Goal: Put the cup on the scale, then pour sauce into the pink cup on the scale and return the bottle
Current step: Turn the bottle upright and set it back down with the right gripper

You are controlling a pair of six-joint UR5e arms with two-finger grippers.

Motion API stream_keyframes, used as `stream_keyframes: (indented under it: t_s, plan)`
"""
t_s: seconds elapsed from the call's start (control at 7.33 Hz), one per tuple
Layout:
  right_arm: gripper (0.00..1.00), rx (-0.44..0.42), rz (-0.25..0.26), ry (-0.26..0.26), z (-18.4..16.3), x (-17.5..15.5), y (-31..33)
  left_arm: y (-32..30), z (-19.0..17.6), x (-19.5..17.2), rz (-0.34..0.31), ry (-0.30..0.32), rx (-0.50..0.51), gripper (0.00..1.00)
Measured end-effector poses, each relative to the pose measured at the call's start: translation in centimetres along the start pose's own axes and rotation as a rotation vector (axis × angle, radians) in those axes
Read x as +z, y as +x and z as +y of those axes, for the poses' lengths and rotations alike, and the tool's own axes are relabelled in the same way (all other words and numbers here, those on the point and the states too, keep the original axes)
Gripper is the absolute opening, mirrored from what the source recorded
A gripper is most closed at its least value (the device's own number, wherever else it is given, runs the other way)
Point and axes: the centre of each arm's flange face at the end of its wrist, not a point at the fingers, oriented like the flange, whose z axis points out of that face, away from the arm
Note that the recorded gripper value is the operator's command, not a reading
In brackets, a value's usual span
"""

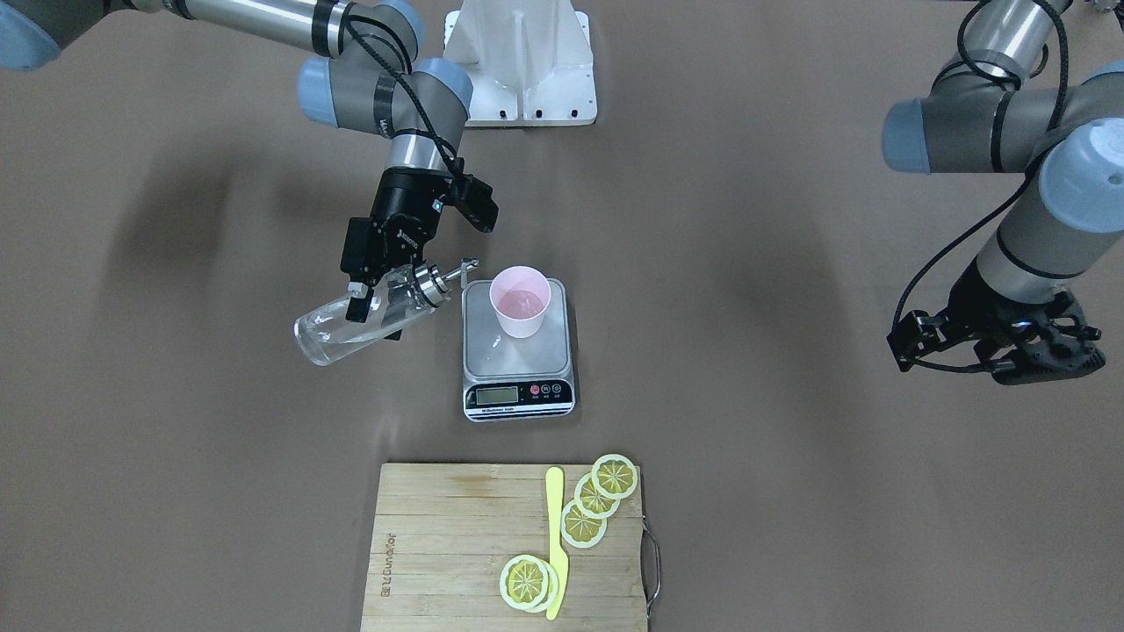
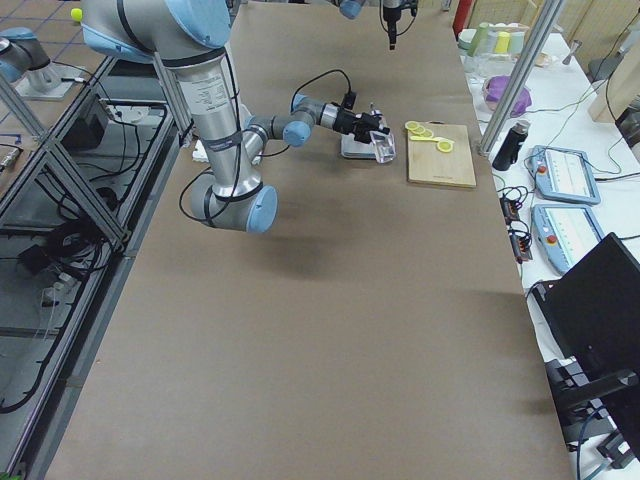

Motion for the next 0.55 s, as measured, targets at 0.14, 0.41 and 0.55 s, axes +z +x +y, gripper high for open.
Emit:
stream_keyframes:
  t_s: [0.14,0.41,0.55]
  plan:
    - [0.0,0.148,-0.06,-0.024,0.4,1.2,0.8,0.0,-0.1,-0.2,0.001,0.003,0.0,0.98]
    - [0.0,0.391,-0.172,-0.08,2.3,4.9,5.3,0.0,-0.2,-0.6,0.004,0.009,-0.003,0.98]
    - [0.0,0.478,-0.223,-0.107,5.2,6.9,8.3,0.1,-0.2,-0.8,0.007,0.013,-0.005,0.98]
